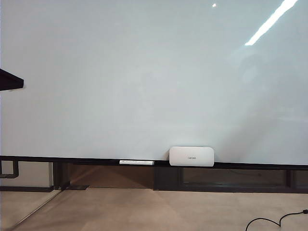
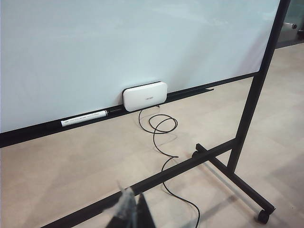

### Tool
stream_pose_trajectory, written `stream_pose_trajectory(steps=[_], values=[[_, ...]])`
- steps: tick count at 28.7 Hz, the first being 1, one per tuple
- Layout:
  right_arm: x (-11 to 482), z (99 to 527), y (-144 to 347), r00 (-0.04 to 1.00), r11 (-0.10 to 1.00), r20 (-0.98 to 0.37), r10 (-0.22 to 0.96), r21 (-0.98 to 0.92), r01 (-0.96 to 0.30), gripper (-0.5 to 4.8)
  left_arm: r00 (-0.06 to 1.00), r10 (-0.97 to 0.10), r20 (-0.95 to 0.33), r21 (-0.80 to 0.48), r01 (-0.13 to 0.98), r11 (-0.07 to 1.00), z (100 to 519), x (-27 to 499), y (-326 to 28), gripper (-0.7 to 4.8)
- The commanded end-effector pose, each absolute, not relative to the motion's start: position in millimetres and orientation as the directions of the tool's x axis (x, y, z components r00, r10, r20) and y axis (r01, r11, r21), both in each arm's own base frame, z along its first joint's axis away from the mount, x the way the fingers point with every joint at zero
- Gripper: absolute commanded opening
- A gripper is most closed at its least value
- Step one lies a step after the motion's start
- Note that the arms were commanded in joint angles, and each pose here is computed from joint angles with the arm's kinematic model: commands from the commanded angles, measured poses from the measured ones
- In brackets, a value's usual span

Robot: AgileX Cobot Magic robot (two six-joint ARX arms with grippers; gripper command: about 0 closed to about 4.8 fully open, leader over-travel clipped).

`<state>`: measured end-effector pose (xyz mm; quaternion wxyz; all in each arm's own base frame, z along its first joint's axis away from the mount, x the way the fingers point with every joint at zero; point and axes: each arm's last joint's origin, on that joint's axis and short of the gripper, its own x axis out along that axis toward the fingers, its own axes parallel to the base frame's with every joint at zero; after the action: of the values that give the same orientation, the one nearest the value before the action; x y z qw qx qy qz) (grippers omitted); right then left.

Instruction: Reach to the right to find the marker pen, pick it up, and write the number 14 on the whiteboard.

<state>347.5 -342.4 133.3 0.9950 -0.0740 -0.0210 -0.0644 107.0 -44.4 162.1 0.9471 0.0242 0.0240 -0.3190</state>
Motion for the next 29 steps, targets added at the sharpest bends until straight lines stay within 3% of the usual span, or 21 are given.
stream_pose_trajectory(steps=[1, 13, 29], values=[[352.9, 141.3, -342.3, 0.99, 0.982, 0.078, -0.121, -0.134, 0.131, 3.38, 0.796, -0.603, -0.055, 0.032, 0.605, 0.796, 163.1, 107.0, -44.4, -0.06], [374.9, 132.6, -326.2, 0.992, 0.988, 0.091, -0.083, -0.124, 0.094, 3.5, 0.796, -0.603, -0.06, 0.03, 0.605, 0.796, 162.6, 107.0, -44.4, -0.06], [383.5, 138.0, -323.6, 0.965, 0.961, 0.134, -0.224, -0.136, 0.242, 3.46, 0.796, -0.603, -0.058, 0.024, 0.604, 0.796, 163.3, 107.0, -44.5, -0.06]])
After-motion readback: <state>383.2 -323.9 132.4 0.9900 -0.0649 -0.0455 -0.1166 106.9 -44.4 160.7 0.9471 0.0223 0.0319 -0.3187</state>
